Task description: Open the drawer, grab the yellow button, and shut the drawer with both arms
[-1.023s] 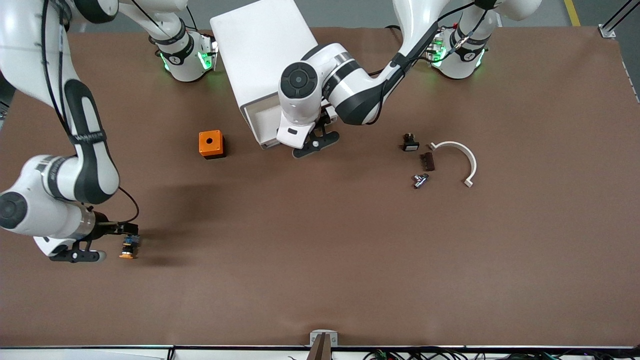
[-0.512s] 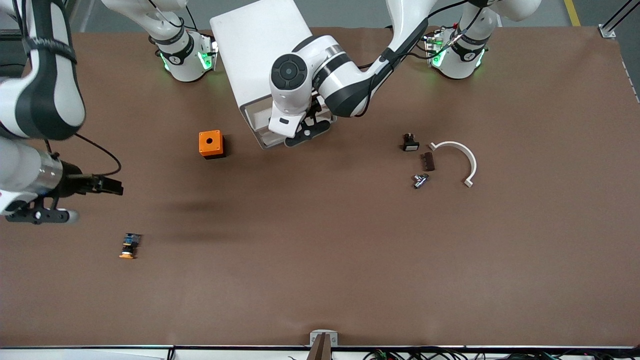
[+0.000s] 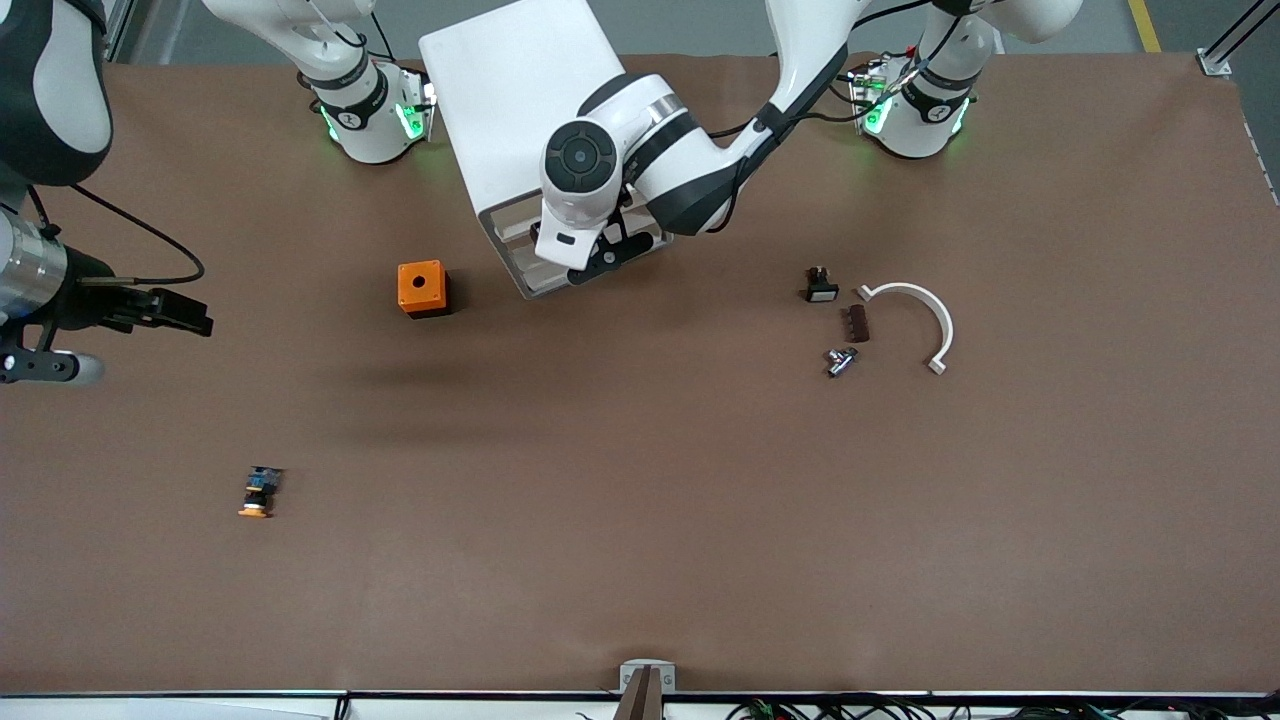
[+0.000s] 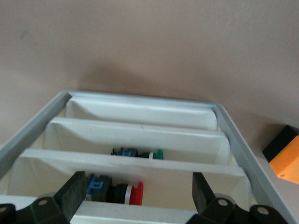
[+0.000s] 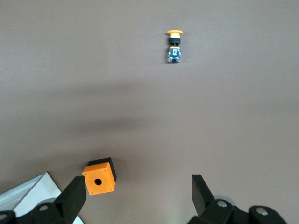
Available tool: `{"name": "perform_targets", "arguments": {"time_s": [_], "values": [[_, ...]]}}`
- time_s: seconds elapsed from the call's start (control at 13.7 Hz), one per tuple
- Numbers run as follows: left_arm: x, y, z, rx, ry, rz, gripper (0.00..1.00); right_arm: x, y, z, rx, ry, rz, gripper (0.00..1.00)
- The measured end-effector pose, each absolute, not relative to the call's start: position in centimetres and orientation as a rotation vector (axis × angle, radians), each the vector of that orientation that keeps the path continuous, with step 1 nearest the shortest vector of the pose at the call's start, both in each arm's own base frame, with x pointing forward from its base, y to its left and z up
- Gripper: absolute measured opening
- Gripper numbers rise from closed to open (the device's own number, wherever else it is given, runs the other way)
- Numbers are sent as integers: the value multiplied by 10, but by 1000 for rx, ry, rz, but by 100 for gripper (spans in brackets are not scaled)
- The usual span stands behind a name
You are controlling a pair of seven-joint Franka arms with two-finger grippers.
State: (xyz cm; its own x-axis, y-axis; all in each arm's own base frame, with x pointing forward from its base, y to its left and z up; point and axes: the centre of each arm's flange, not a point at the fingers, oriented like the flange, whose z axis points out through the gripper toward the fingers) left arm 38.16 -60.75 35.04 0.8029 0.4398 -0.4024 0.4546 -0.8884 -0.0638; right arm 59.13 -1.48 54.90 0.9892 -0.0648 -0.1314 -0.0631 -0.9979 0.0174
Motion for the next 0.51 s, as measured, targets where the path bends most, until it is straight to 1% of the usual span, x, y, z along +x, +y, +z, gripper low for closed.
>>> {"name": "perform_targets", "arguments": {"time_s": [0.22,0.51], "values": [[379,-610,344,2913,761,-719,100,591,-15,552,3102,-95,-211,100],[381,-609,344,2905,767,-729,100,593,-19,577,3101,-104,-137,100]]}}
